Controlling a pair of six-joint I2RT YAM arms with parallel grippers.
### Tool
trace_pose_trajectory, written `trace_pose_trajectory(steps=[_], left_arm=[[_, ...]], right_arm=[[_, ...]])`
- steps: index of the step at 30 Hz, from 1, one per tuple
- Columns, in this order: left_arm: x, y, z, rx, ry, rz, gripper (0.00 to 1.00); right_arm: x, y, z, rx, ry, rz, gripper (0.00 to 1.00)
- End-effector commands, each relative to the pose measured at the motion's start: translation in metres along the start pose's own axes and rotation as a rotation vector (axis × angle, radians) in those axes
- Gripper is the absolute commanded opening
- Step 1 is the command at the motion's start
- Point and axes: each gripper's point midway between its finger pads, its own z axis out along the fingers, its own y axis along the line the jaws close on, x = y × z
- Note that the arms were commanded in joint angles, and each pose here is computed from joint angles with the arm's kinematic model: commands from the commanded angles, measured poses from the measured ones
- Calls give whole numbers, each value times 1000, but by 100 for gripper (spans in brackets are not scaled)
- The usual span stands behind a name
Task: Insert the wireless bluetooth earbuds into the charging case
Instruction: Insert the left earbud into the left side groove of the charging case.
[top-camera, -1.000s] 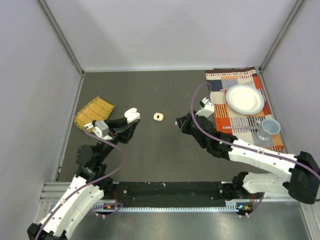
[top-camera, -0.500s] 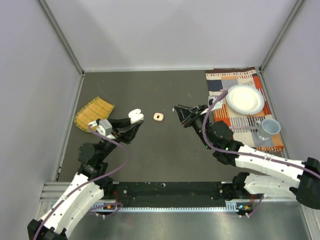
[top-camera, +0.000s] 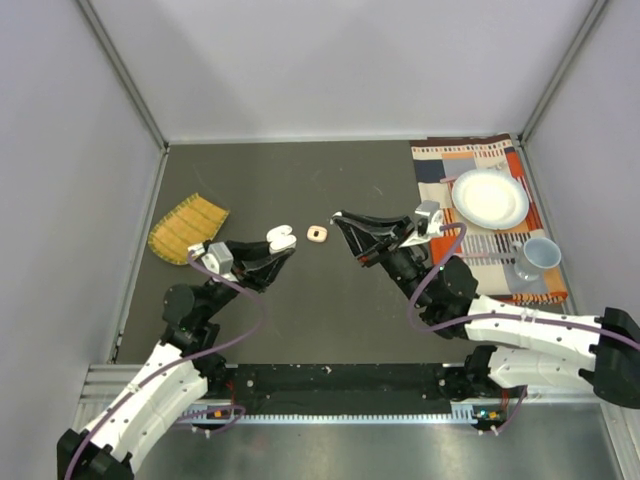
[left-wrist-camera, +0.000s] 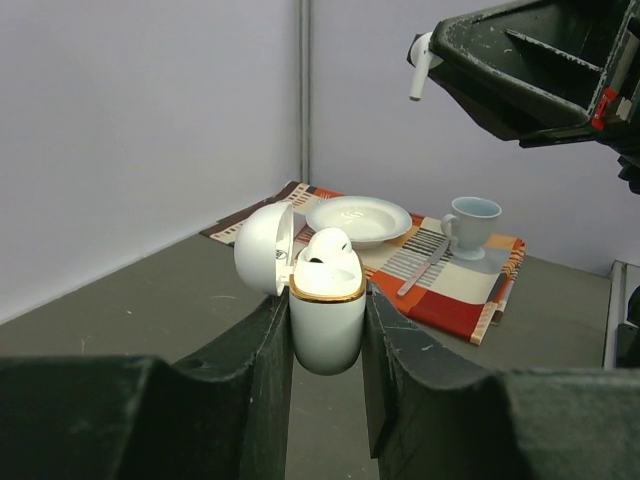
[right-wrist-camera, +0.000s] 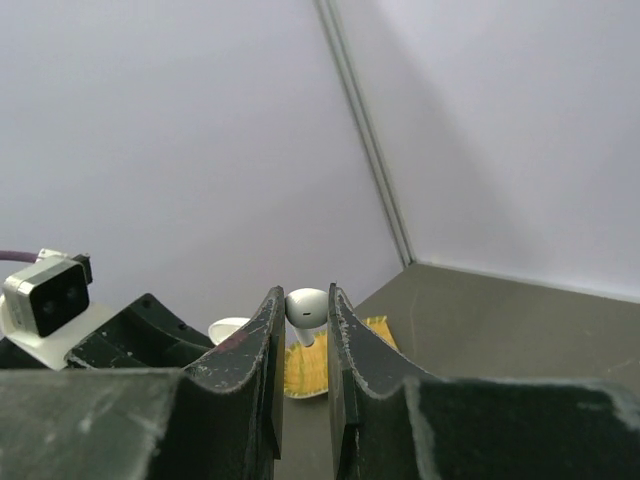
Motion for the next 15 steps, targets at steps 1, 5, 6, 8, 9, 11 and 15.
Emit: trace_pose_trajectory(steps=[1, 5, 6, 8, 9, 11, 15], left_arm=[[-12, -11, 2, 60, -61, 65, 0], [-10, -14, 2, 79, -70, 75, 0], [-10, -16, 2, 84, -74, 75, 0], [-9, -18, 3, 94, -78, 81, 0], [-8, -18, 3, 95, -76, 83, 0], [-7, -19, 5, 102, -75, 92, 0], [-4, -21, 7, 113, -73, 104, 0]], right_arm=[[-16, 27, 4, -122, -68, 22, 0], [-10, 41, 5, -187, -47, 74, 0], [-11, 44, 6, -197, -47, 85, 0], [-5, 53, 7, -241, -28, 117, 0], [-6, 58, 8, -260, -29, 129, 0], [-4, 68, 8, -304, -25, 149, 0], [1, 82, 7, -361, -17, 162, 0]])
